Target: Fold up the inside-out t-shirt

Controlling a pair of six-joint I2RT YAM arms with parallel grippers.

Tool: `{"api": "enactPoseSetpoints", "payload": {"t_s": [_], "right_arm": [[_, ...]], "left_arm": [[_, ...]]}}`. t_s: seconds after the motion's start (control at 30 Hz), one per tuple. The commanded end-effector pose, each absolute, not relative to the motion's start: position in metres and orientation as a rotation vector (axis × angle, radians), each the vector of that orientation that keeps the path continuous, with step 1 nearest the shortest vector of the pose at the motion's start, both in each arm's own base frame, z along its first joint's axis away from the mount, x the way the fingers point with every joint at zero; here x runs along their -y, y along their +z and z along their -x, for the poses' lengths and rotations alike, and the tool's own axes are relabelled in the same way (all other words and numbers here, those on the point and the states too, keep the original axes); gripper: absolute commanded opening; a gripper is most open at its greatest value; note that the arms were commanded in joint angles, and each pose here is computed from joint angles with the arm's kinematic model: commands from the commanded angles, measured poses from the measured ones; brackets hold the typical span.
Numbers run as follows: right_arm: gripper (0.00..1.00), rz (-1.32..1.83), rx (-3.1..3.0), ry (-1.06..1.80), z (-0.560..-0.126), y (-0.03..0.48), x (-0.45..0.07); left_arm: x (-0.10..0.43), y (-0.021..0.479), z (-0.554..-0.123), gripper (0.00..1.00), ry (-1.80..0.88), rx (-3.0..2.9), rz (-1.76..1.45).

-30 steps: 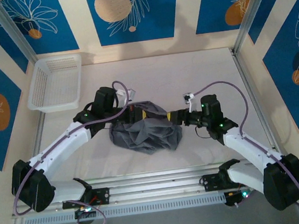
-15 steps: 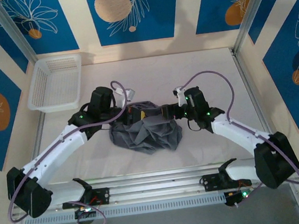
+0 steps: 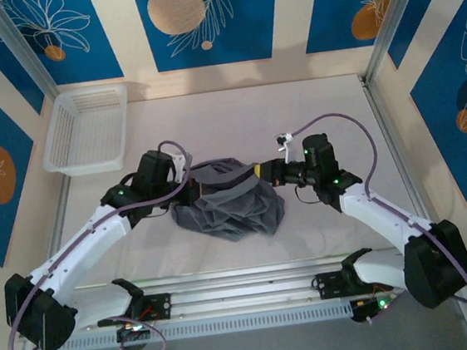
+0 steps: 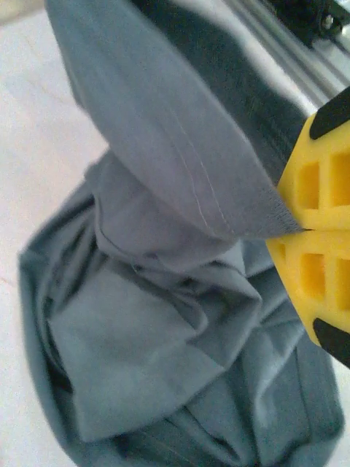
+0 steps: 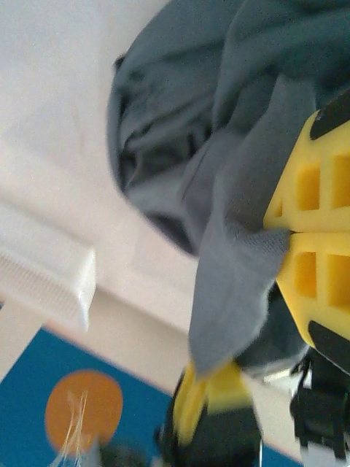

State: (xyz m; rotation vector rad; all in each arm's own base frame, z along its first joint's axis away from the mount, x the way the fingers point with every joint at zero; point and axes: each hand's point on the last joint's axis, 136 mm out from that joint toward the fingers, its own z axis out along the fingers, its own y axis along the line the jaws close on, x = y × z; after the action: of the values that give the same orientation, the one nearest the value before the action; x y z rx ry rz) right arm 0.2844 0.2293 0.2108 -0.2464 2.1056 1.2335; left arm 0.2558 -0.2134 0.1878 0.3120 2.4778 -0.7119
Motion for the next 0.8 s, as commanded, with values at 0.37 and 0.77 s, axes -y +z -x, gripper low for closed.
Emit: {"api": "enactPoseSetpoints", "payload": {"t_s": [0.37,0.77], "right_arm": [[0.03,0.459,-2.061,1.335,-0.281,0.252,-0.303],[0.54,0.573,-2.110,1.268,-0.300,0.259,-0.372]], "left_arm": [[0.147,0.183,-0.262,0.38,-0.585,-2.389,-0.017],[0.125,0.191,-0.244,0.51,-0.612,-2.230,0.097]]}}
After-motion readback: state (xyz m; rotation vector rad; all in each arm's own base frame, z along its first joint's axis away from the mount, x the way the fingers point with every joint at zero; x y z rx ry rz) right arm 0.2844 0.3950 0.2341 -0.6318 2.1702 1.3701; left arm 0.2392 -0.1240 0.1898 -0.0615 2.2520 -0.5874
